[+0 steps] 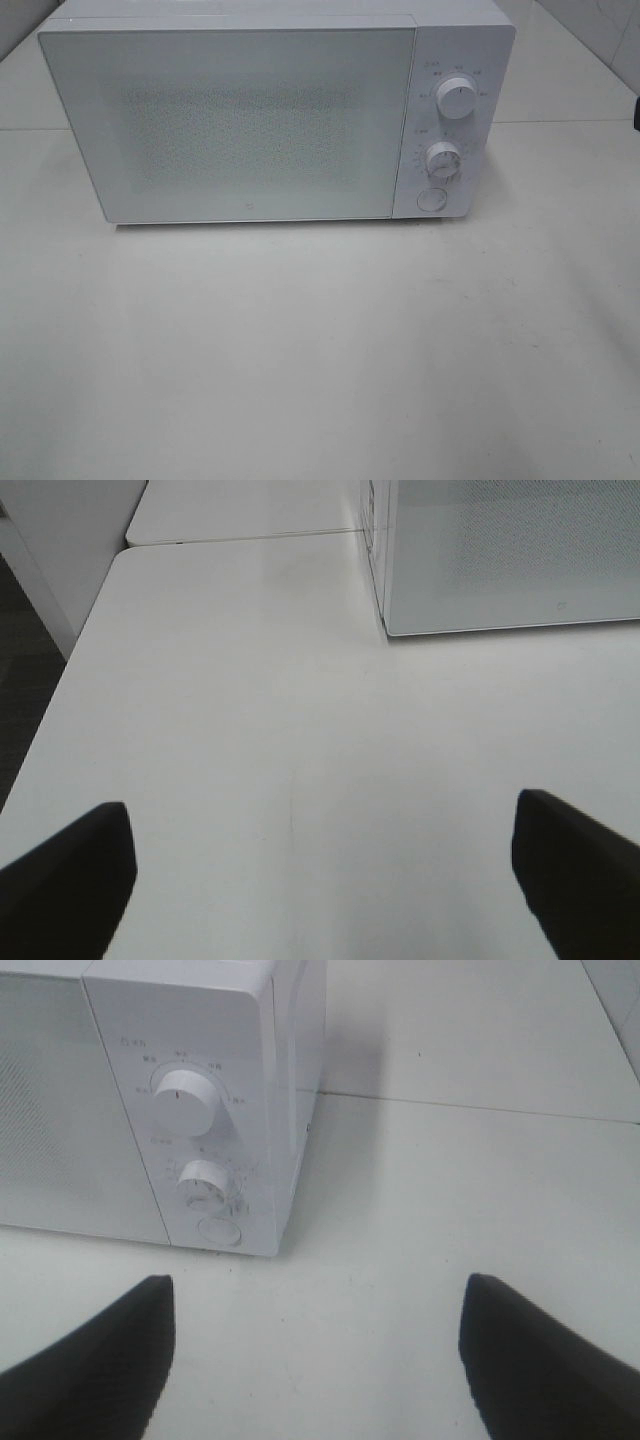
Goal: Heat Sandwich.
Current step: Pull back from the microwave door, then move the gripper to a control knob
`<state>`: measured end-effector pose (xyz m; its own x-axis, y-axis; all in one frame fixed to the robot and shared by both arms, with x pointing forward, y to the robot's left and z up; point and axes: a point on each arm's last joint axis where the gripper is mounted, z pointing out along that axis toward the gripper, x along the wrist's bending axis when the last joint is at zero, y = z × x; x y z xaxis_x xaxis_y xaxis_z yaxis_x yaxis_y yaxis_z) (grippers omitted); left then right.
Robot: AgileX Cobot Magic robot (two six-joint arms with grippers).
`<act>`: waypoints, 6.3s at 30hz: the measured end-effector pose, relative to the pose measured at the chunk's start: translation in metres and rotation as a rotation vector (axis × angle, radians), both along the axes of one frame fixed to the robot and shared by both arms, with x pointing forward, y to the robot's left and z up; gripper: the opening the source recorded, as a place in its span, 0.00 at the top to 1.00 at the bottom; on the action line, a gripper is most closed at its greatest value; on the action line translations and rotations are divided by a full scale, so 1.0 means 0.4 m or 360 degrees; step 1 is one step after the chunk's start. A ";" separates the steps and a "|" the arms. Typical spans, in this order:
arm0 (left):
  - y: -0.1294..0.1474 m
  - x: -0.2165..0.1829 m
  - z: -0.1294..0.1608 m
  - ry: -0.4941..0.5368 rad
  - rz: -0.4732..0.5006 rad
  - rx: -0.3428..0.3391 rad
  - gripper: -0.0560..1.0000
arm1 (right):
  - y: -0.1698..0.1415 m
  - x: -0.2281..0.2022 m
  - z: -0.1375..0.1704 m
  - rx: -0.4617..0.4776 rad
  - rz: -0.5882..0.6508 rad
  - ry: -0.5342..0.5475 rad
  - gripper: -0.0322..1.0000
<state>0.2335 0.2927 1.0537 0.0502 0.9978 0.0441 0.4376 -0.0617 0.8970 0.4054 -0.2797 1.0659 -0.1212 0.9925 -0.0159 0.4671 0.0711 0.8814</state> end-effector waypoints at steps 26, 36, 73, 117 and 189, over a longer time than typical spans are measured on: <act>0.000 0.000 0.000 0.0000 0.0000 0.0000 0.04 | 0.046 0.153 -0.214 0.0015 -0.0038 -0.0477 0.23; 0.000 0.000 0.000 0.0000 0.0000 0.0000 0.04 | 0.128 0.167 -0.302 0.0015 -0.0035 -0.0438 0.23; 0.000 0.000 0.000 0.0000 0.0000 0.0000 0.04 | 0.274 0.195 -0.400 0.0043 -0.0073 -0.0406 0.23; 0.000 0.000 0.000 0.0000 0.0000 0.0000 0.04 | 0.298 0.372 -0.456 0.0076 -0.0223 -0.0417 0.55; 0.000 0.000 0.000 0.0000 0.0000 0.0000 0.04 | 0.292 0.370 -0.461 0.2708 -0.1165 -0.0209 0.54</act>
